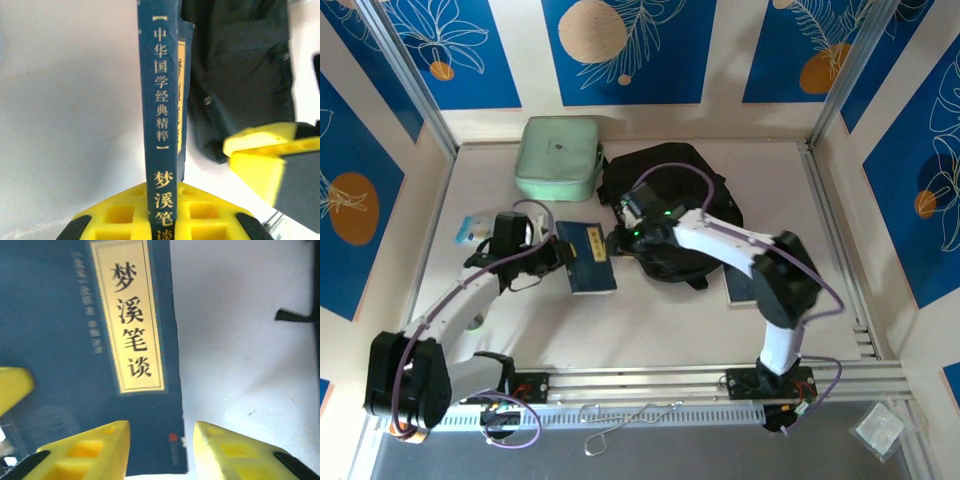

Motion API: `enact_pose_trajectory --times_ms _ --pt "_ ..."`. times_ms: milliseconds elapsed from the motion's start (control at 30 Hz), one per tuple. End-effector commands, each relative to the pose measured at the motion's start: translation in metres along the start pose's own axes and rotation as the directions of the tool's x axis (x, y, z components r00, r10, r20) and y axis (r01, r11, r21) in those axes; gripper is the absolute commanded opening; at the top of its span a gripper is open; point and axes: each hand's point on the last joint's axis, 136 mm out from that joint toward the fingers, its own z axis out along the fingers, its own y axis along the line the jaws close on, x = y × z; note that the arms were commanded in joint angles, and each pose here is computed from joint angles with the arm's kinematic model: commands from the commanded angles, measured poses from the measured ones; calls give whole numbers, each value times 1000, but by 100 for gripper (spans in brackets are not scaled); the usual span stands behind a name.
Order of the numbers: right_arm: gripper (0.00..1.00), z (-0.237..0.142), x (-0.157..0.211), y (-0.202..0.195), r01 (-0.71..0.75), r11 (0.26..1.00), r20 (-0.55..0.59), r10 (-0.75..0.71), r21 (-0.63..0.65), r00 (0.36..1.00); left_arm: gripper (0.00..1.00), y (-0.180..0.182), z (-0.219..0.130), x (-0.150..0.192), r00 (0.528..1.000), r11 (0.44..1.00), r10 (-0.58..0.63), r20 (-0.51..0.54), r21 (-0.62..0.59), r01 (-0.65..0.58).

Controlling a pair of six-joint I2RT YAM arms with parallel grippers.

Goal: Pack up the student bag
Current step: Pick up the book at the center of the table, then pass the book.

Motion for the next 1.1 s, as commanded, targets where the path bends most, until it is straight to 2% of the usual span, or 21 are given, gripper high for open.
enact_pose_trajectory --times_ms 0,167,400,600,733,900,1067 --pt "48 -43 -29 3 -37 992 151 56 -123 987 0 -62 -27 -45 989 986 -38 145 165 13" --pt "68 -91 -42 -13 -117 954 258 191 -277 947 0 -103 -38 -82 960 957 -104 258 288 26" --pt "82 -132 -49 -23 -162 867 321 340 -471 884 0 -134 -20 -115 912 922 -205 354 384 58" --pt "87 -124 -59 -24 -274 740 227 499 -614 836 0 -148 4 -129 889 861 -323 326 492 133" --pt "87 -108 -65 -25 -340 654 157 579 -675 800 0 -153 13 -126 878 852 -347 330 502 148" --pt "86 -100 -77 -15 -338 609 119 585 -717 802 0 -153 19 -123 868 846 -371 331 506 168" --pt "85 -92 -87 -3 -345 599 101 586 -723 804 0 -158 26 -119 868 831 -392 306 522 192"
